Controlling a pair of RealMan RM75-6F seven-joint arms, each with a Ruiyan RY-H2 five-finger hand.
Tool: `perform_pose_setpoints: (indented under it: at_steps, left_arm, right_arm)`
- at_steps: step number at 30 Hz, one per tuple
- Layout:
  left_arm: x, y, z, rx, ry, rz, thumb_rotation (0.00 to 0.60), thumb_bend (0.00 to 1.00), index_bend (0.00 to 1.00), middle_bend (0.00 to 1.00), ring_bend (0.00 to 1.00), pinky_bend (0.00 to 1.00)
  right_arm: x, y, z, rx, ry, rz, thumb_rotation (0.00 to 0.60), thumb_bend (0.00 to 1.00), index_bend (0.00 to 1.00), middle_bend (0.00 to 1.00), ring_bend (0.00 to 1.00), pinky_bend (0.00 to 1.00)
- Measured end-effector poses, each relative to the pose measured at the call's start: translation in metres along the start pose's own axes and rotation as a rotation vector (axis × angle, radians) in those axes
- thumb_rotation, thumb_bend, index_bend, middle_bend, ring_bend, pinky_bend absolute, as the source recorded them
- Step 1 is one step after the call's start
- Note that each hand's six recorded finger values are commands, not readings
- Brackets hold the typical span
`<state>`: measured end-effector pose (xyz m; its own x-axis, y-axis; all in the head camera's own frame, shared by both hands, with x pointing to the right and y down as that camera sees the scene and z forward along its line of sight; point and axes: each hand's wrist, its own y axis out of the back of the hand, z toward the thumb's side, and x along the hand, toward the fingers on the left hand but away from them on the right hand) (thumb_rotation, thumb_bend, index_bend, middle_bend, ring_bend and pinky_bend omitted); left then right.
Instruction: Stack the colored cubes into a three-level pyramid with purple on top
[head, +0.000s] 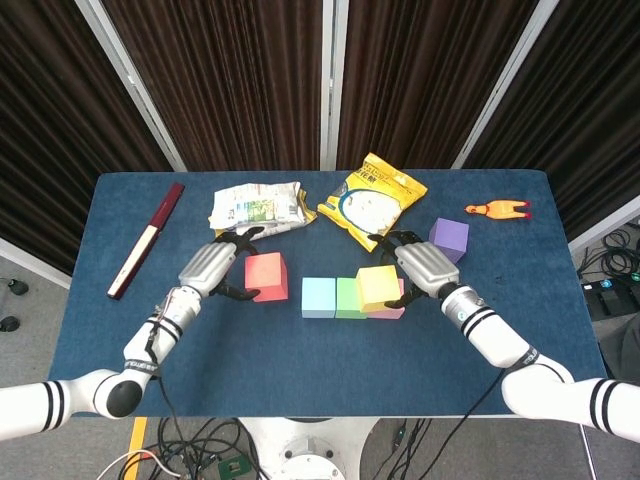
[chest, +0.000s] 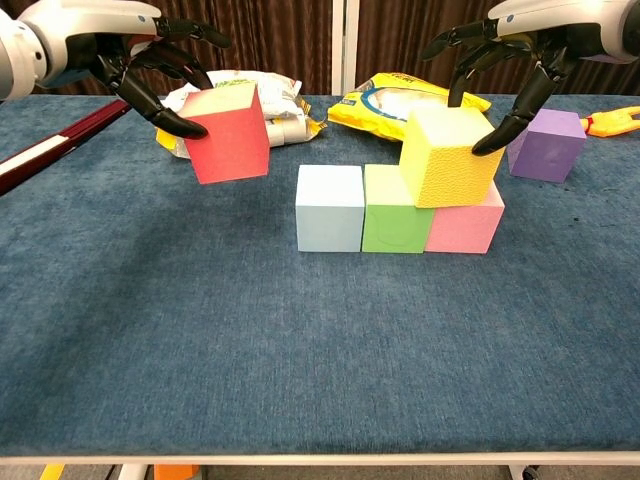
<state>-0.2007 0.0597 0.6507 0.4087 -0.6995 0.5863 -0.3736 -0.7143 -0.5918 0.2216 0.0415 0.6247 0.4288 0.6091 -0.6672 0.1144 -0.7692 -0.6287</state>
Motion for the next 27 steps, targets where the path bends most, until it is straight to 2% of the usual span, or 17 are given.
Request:
perform_pose_setpoints:
  at_steps: [4, 8, 14, 18, 27]
  left_arm:
    - [0.000, 0.000, 0.001, 0.000, -0.002, 0.001, 0.600, 0.22, 0.02, 0.57, 0.15, 0.08]
    - [-0.001, 0.001, -0.001, -0.003, 0.002, 0.005, 0.600, 0.22, 0.02, 0.57, 0.15, 0.08]
    - [-0.003, 0.002, -0.003, -0.004, 0.005, 0.008, 0.600, 0.22, 0.02, 0.57, 0.15, 0.08]
    - [-0.004, 0.003, -0.005, -0.006, 0.008, 0.010, 0.600, 0.22, 0.02, 0.57, 0.15, 0.08]
    - [-0.007, 0.007, -0.010, -0.010, 0.017, 0.019, 0.600, 0.22, 0.02, 0.57, 0.15, 0.08]
  right_arm:
    - [0.001, -0.001, 0.001, 0.005, 0.006, 0.007, 0.600, 0.00, 0.00, 0.18, 0.00, 0.00]
    - [-0.001, -0.002, 0.004, 0.005, 0.017, 0.008, 0.600, 0.00, 0.00, 0.17, 0.00, 0.00]
    - [-0.005, -0.005, 0.007, -0.002, 0.031, 0.004, 0.600, 0.00, 0.00, 0.21, 0.00, 0.00]
    - [-0.008, -0.006, 0.010, -0.005, 0.036, -0.004, 0.600, 0.00, 0.00, 0.30, 0.00, 0.00]
    - [-0.014, -0.008, 0.015, 0.000, 0.049, -0.026, 0.600, 0.00, 0.00, 0.41, 0.00, 0.00]
